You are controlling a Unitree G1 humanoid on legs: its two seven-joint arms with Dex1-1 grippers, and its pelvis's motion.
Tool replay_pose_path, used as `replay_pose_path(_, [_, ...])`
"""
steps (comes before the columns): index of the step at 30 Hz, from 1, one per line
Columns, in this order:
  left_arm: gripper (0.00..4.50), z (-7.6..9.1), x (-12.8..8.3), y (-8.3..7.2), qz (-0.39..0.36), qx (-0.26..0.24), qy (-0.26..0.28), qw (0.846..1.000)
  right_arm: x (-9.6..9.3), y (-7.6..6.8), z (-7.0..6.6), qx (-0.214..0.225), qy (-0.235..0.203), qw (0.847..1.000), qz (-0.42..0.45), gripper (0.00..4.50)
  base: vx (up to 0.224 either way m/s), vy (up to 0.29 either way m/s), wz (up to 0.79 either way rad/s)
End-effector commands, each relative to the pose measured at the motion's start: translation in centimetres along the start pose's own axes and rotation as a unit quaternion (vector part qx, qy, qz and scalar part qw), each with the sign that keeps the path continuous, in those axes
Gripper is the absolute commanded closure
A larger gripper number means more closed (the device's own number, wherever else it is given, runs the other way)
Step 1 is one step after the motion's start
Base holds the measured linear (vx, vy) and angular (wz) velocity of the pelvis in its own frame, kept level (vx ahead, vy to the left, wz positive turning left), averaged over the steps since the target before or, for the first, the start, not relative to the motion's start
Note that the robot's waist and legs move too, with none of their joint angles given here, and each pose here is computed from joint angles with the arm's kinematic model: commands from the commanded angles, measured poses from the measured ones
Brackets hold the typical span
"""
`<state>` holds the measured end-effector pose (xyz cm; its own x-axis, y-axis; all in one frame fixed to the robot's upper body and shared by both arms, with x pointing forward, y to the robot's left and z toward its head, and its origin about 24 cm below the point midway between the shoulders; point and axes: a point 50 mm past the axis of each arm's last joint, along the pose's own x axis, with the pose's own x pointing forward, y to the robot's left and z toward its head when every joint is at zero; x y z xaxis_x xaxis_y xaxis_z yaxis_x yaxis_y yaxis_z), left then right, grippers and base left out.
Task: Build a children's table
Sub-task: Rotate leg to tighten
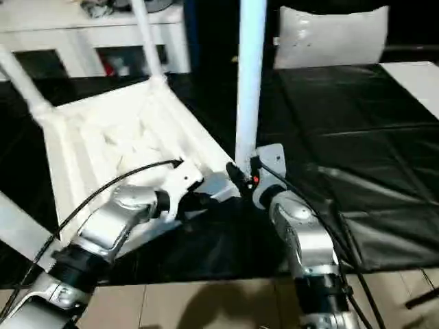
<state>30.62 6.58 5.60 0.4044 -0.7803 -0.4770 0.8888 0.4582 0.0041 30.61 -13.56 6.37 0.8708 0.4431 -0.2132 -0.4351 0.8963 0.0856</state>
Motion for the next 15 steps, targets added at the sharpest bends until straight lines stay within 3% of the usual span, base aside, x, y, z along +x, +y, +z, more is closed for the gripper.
replay_pose_path(1, [4.5, 0.0, 0.0, -0.3, -0.015, 0.007, -0.007, 1.0, -0.1, 0.5, -0.3, 0.0, 0.009, 1.0, 0.023, 1.11, 0.0, 0.0, 0.0])
replay_pose_path(9, [4.5, -1.2, -1.2, -0.1, -0.049, 0.04, 0.015, 0.998, -1.7, -0.7, -0.4, -0.023, 0.024, 0.997, 0.065, 0.4, 0.0, 0.0, 0.0])
replay_pose_path(15, [4.5, -2.1, -2.4, 0.1, -0.08, 0.068, 0.031, 0.994, -3.2, -1.0, -0.6, -0.051, 0.034, 0.987, 0.147, 0.13, 0.0, 0.0, 0.0])
